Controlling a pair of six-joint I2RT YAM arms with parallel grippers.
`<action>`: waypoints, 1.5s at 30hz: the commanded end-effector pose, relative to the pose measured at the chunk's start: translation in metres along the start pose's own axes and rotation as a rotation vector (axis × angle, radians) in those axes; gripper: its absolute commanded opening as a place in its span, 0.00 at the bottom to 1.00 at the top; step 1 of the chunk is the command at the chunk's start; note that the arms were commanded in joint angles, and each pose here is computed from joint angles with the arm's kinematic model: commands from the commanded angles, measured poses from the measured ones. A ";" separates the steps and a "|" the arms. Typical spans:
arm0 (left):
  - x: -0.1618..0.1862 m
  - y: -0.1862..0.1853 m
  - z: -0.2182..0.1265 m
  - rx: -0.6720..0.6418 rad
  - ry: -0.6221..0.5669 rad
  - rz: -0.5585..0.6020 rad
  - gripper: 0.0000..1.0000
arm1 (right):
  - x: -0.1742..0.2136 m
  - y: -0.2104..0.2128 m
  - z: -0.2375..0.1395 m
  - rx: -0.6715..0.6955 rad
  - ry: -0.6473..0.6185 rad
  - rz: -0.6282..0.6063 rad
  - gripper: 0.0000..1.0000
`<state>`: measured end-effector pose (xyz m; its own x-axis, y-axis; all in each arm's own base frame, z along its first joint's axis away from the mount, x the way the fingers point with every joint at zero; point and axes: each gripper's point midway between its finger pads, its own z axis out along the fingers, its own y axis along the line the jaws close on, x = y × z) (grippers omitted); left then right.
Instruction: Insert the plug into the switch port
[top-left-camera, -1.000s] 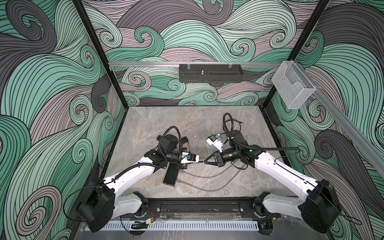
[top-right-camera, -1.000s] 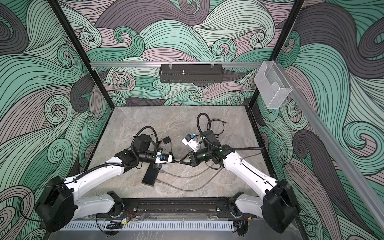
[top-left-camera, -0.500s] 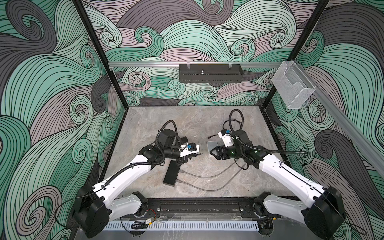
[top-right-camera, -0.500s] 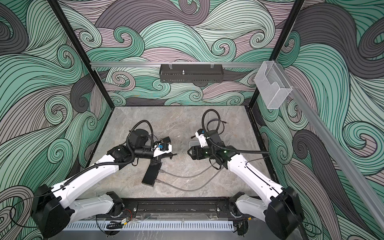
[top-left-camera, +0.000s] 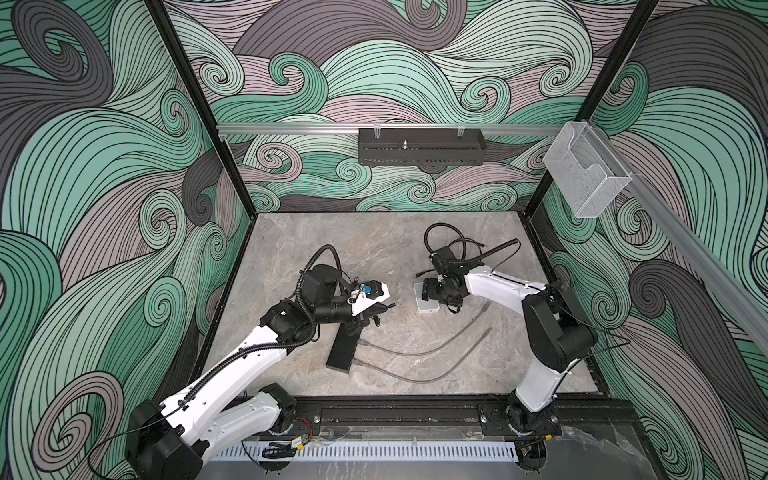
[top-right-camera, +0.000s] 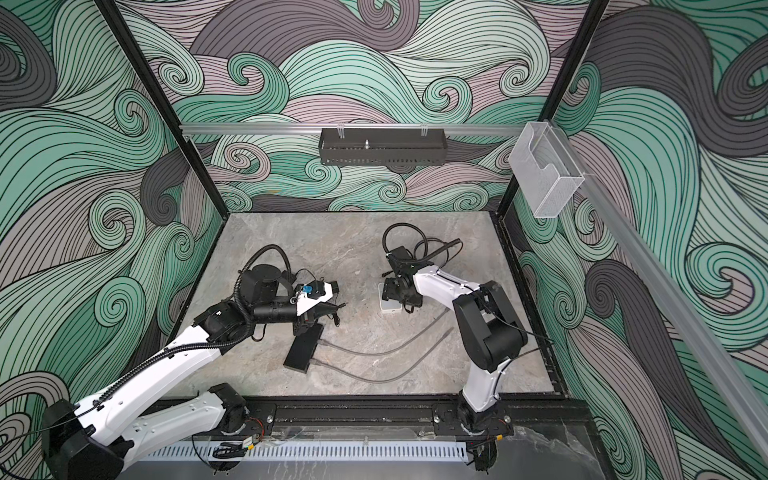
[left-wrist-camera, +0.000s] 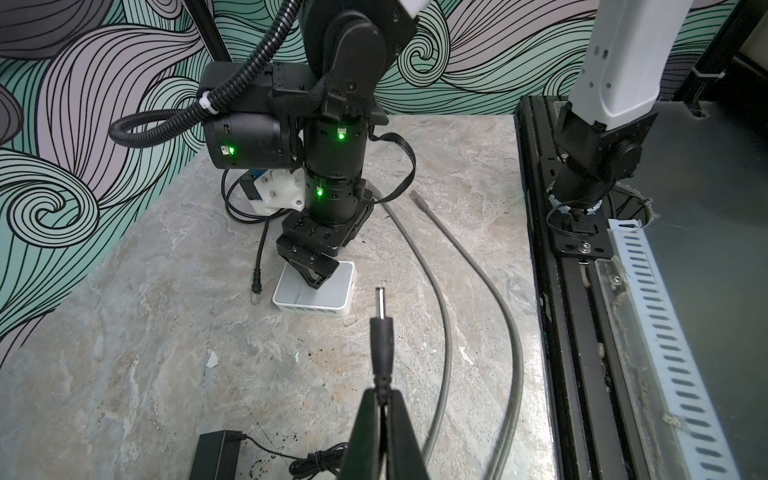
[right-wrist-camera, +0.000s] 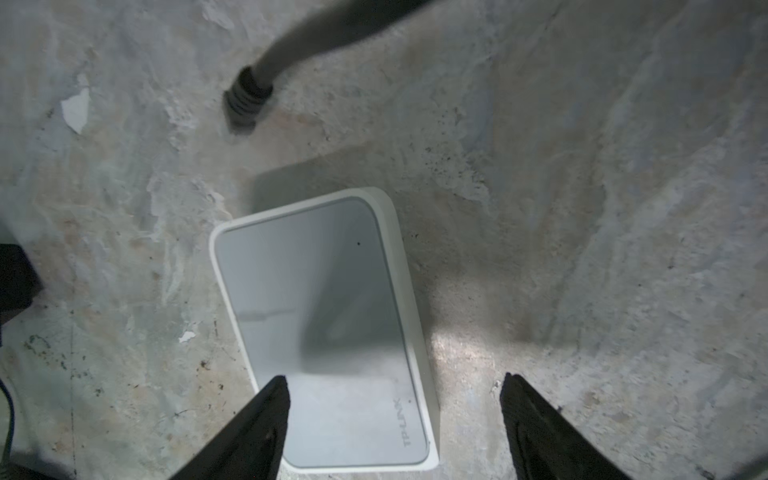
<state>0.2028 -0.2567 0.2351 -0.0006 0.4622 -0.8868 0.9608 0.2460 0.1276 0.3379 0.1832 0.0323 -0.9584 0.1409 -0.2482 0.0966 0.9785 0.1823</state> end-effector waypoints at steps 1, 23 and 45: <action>0.002 0.003 -0.003 -0.032 0.014 -0.031 0.00 | 0.001 0.012 0.004 -0.057 0.039 0.053 0.81; 0.005 -0.002 -0.004 -0.047 0.008 0.046 0.00 | -0.026 0.010 -0.018 0.128 -0.060 0.177 0.87; 0.011 0.002 -0.003 -0.057 0.042 0.044 0.00 | -0.004 0.027 0.024 0.167 0.100 0.357 0.81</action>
<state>0.2057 -0.2463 0.2204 0.0078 0.5081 -0.8612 0.9413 0.2869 0.1777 0.3604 0.2216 0.0207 -0.8971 0.4239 -0.1249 0.4102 0.9039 0.1211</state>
